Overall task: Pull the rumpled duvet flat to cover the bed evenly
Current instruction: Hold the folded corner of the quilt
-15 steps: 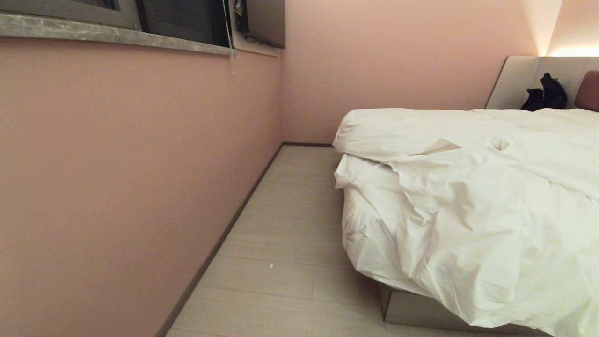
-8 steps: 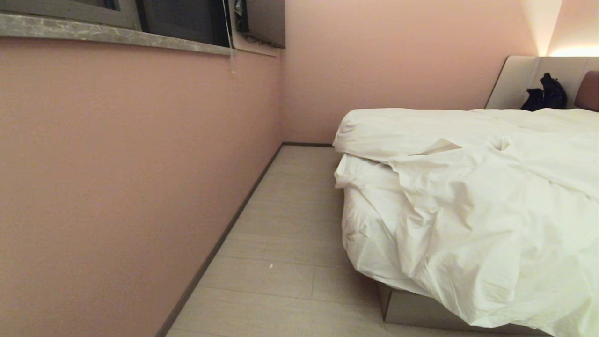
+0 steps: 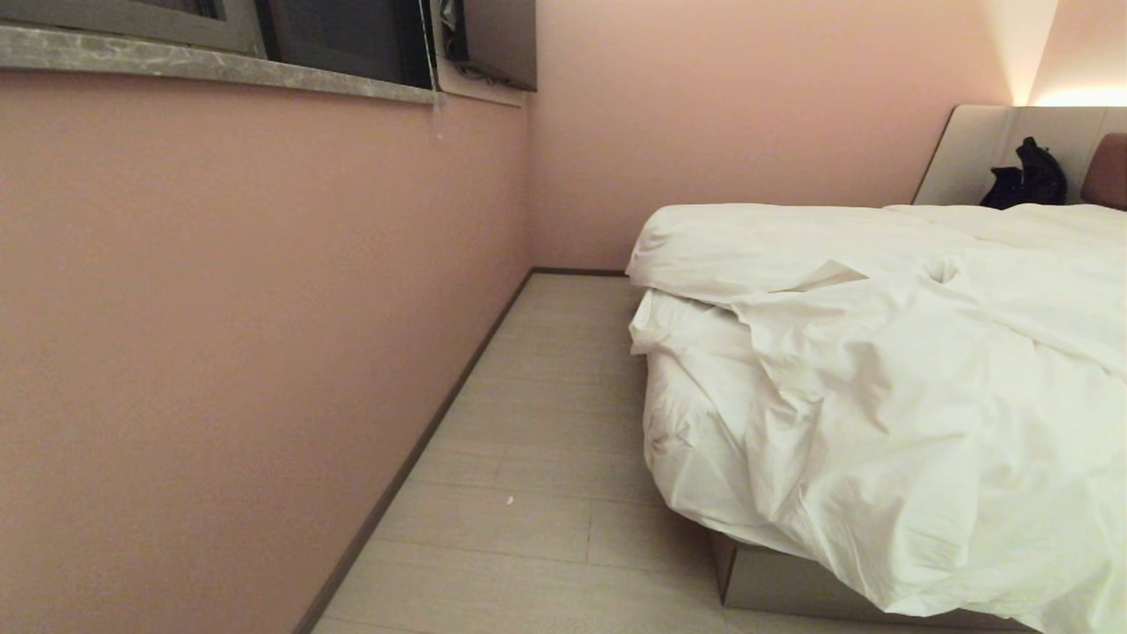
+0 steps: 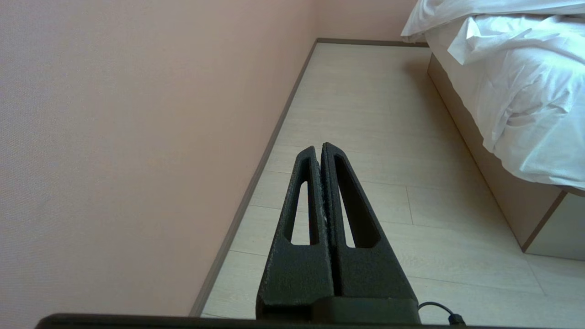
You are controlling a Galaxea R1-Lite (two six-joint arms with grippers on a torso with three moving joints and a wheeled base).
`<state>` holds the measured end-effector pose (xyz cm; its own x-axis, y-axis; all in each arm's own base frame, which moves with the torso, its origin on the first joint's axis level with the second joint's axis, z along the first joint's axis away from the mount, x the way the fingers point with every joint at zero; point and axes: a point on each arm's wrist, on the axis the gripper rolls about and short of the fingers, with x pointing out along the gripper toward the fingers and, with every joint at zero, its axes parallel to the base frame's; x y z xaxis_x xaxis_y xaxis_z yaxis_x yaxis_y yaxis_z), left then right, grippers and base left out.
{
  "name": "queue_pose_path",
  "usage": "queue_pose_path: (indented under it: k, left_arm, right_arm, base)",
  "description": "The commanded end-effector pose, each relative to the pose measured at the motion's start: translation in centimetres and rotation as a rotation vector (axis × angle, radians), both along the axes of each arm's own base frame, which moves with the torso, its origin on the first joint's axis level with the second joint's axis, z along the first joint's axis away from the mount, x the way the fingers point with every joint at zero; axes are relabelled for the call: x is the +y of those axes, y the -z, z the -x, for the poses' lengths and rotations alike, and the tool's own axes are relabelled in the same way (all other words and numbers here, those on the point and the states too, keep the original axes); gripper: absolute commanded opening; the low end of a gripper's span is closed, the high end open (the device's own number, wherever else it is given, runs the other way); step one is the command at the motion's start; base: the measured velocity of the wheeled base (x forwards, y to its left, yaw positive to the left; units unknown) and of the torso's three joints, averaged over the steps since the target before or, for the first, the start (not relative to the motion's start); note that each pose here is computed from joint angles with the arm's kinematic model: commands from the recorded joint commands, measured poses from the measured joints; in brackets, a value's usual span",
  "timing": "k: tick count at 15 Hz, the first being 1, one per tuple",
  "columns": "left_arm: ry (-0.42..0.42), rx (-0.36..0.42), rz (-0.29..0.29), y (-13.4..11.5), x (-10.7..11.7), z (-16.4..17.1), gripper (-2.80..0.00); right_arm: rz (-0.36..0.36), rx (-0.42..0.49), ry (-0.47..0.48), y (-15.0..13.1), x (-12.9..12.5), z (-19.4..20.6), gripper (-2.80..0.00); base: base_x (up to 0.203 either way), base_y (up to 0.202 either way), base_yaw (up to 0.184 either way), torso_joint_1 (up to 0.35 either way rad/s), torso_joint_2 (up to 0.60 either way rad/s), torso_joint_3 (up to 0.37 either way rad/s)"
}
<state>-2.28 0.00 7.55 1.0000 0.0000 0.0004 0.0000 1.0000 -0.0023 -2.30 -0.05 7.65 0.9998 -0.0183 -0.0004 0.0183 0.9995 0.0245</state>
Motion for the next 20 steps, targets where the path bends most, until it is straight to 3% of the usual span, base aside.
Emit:
queue_pose_path:
  k: [1, 4, 16, 20]
  left_arm:
    - [0.000, 0.000, 0.001, 0.00, 0.00, 0.00, -2.80]
    - [0.000, 0.002, 0.002, 0.01, 0.00, 0.00, -2.80]
    - [0.000, 0.004, -0.001, 0.03, 0.00, 0.00, -2.80]
    - [0.000, 0.000, -0.001, 0.00, 0.00, 0.00, -2.80]
  right_arm:
    - [0.000, 0.000, -0.001, 0.00, -0.01, 0.00, -2.80]
    - [0.001, 0.000, 0.000, 0.00, 0.00, 0.00, -2.80]
    - [0.001, 0.000, 0.000, 0.00, 0.00, 0.00, -2.80]
    - [0.001, 0.000, 0.000, 0.00, 0.00, 0.00, -2.80]
  base:
    - [0.000, 0.000, 0.000, 0.000, 0.00, 0.000]
    - [0.023, 0.000, 0.000, -0.001, 0.00, 0.002]
    - [0.186, 0.000, -0.001, 0.003, 0.00, 0.001]
    - [0.000, 0.000, 0.000, 0.000, 0.00, 0.000]
